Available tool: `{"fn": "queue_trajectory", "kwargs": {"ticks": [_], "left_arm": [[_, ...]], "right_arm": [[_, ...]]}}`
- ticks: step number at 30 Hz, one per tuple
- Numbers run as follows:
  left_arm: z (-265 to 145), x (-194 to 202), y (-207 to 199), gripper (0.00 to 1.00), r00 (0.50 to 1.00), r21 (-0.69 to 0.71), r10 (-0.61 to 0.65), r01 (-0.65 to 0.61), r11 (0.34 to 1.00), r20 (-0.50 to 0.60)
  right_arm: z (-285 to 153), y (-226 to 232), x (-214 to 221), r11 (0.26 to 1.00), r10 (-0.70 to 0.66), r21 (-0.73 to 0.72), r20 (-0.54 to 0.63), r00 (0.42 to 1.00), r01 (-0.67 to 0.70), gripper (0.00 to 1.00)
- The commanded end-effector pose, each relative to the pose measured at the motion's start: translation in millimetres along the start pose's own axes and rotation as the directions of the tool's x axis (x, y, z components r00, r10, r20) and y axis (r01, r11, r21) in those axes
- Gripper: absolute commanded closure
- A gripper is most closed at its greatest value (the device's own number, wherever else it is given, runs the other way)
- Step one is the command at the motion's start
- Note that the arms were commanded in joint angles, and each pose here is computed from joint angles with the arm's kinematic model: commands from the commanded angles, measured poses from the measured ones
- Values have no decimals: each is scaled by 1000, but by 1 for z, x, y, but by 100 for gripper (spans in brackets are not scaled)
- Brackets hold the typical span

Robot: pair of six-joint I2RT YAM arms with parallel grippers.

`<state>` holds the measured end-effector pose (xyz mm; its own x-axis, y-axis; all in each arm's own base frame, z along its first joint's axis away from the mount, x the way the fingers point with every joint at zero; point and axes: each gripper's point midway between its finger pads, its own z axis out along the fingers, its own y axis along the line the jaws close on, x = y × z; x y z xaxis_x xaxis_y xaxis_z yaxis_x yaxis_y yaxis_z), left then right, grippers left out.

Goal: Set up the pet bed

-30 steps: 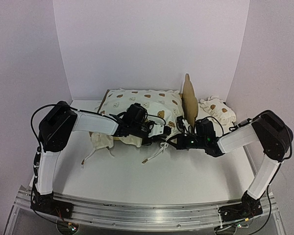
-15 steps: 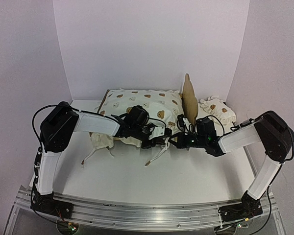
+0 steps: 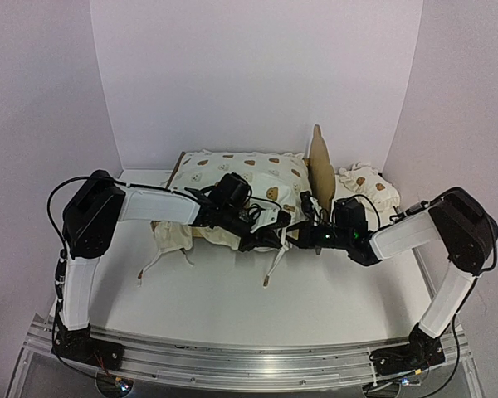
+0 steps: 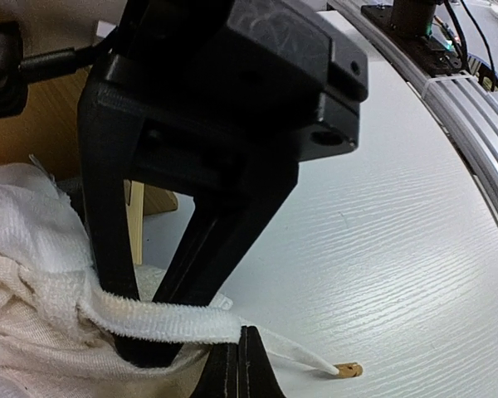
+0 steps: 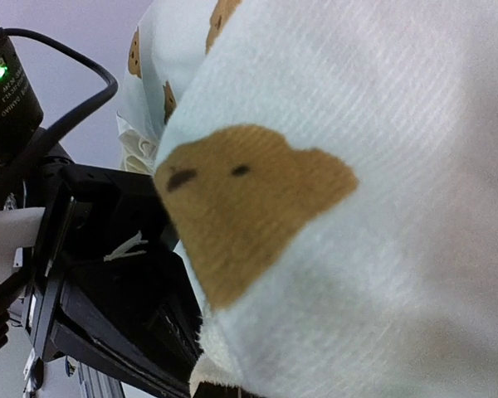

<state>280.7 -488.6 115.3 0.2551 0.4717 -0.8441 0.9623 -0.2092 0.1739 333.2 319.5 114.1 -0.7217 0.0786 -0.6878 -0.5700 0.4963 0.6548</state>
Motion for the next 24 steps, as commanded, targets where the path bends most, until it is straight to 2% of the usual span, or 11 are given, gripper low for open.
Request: {"fn": "queue_trajectory", "kwargs": {"ticks": [1, 8, 13, 24], "left_arm": [[-12, -35, -10, 100, 997, 43, 18, -21, 999, 77], [-23, -10, -8, 87, 999, 25, 38, -37, 999, -29], [-33, -6, -8, 78, 992, 32, 103, -101, 994, -73], [-49, -13, 4, 72, 987, 4, 137, -138, 990, -78]], "right_arm": [[3, 9, 3, 996, 28, -83, -5, 1000, -29, 100], [-2, 12, 12, 994, 27, -103, -20, 999, -29, 100], [-2, 19, 11, 990, 27, -141, -32, 999, -32, 100], [-2, 26, 5, 985, 9, -171, -11, 1000, -11, 100]]}}
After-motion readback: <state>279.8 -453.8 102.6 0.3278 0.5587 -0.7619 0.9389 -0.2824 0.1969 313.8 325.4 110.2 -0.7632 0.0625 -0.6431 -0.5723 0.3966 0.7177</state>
